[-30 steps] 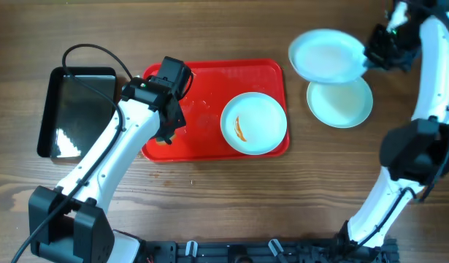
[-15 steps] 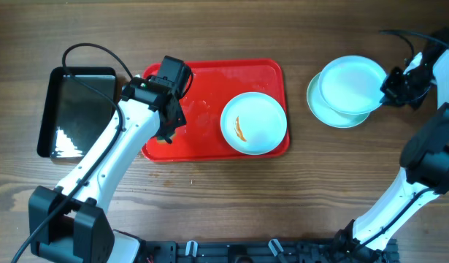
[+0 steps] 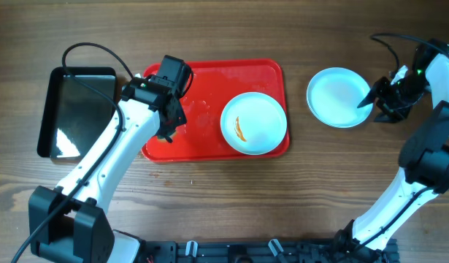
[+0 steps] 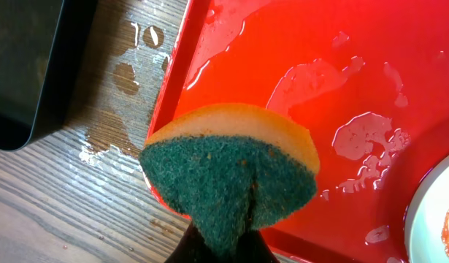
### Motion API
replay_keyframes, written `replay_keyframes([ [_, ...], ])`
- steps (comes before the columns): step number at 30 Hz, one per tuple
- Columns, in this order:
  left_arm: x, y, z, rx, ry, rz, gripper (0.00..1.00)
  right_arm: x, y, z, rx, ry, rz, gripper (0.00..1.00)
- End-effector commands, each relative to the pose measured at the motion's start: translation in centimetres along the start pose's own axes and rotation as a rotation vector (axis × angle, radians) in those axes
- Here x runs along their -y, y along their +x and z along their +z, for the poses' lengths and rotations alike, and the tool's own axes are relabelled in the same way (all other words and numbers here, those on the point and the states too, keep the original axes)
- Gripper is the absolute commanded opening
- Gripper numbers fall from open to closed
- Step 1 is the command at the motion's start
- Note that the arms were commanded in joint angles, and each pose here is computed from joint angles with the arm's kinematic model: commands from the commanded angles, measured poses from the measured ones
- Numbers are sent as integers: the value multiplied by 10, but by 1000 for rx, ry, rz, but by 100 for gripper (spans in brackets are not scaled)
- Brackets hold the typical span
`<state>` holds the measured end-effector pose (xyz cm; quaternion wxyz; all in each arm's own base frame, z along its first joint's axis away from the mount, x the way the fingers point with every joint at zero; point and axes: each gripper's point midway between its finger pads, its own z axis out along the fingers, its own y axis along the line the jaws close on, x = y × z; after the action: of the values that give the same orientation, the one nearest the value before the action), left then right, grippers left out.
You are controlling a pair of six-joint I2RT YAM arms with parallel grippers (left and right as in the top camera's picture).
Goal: Clean dirty plates on tray and stack at the side
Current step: 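Lower the plate onto the first plate and open the right gripper, then move the right gripper to the remaining plate's rim on the tray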
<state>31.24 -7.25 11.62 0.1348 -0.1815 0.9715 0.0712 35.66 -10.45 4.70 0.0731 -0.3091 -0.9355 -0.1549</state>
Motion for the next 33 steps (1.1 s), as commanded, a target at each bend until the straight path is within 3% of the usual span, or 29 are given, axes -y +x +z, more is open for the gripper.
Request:
replay_keyframes([
  [1, 0, 1, 0, -2, 5, 14, 4, -29, 12, -27, 35, -97, -45, 56],
  [6, 3, 1, 0, -6, 21, 11, 4, -102, 43, -76, 208, -148, -274, 67],
  [10, 14, 6, -1, -38, 81, 9, 4, -184, 93, -36, 185, -107, -648, 73],
  [13, 13, 7, 0, -42, 77, 10, 4, -200, 98, -13, 300, 134, -781, 63],
  [15, 14, 6, -1, -41, 79, 10, 4, -209, 120, 14, 262, 192, -1046, 72],
  [16, 13, 7, 0, -41, 79, 9, 4, -209, 125, 26, 249, 204, -1094, 74],
  [20, 13, 7, 0, -44, 76, 11, 4, -192, 118, 68, 198, 289, -1138, 72],
  [23, 13, 7, 0, -42, 78, 10, 4, -190, 112, 89, 170, 301, -1132, 60],
  [32, 13, 7, 0, -42, 78, 10, 4, -192, 106, 122, 125, 276, -1159, 59],
  [33, 13, 7, 0, -42, 78, 10, 4, -193, 108, 124, 116, 263, -1156, 54],
])
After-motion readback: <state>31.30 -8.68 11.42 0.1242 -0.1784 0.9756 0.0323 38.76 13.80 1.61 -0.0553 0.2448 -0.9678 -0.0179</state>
